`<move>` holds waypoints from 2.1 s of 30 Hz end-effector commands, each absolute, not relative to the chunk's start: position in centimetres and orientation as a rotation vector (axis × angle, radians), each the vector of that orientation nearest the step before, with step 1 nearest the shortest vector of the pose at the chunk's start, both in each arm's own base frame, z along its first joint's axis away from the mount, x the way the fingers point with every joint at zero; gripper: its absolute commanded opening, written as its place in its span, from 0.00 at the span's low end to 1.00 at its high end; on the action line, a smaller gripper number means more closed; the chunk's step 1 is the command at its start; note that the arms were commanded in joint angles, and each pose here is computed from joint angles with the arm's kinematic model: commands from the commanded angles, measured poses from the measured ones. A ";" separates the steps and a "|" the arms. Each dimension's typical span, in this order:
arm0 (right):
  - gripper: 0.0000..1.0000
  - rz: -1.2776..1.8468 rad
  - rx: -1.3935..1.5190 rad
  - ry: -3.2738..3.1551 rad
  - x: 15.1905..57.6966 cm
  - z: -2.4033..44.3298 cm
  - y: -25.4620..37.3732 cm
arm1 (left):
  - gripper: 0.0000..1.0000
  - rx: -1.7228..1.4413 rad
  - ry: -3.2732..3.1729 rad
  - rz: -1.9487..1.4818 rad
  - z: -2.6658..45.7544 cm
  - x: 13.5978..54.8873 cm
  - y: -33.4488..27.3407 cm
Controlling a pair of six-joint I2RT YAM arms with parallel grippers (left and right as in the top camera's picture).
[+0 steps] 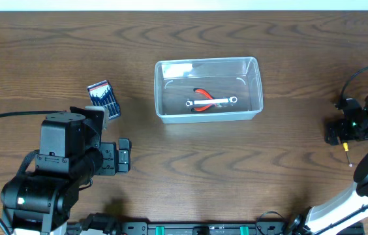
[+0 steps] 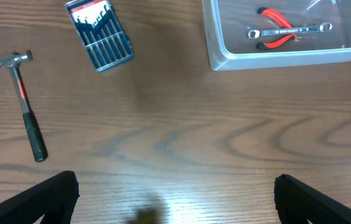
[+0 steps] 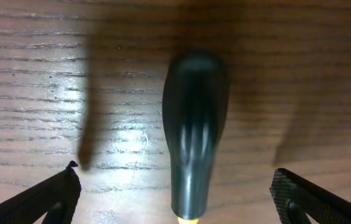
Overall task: Pack container
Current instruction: 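Lower right gripper onto the screwdriver handle and grasp it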
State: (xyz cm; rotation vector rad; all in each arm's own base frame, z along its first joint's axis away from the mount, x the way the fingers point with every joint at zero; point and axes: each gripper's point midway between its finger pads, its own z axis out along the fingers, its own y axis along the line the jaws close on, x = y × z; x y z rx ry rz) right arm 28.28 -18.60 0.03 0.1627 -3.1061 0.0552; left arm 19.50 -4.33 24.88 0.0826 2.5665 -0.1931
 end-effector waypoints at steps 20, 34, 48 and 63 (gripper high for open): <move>0.70 -0.002 0.145 -3.091 28.2 -1.2 -18.4 | 0.98 0.083 2.555 -0.186 25.4 19.5 -4.2; 0.45 -0.005 0.133 -3.089 28.1 -1.2 -18.4 | 0.98 0.083 2.555 -0.186 25.4 19.5 -4.2; 0.26 -0.006 0.133 -3.088 28.1 -1.2 -18.4 | 0.98 0.083 2.555 -0.186 25.4 19.5 -4.2; 0.09 -0.006 0.134 -3.089 28.2 -1.2 -18.4 | 0.98 0.083 2.555 -0.186 25.4 19.5 -4.2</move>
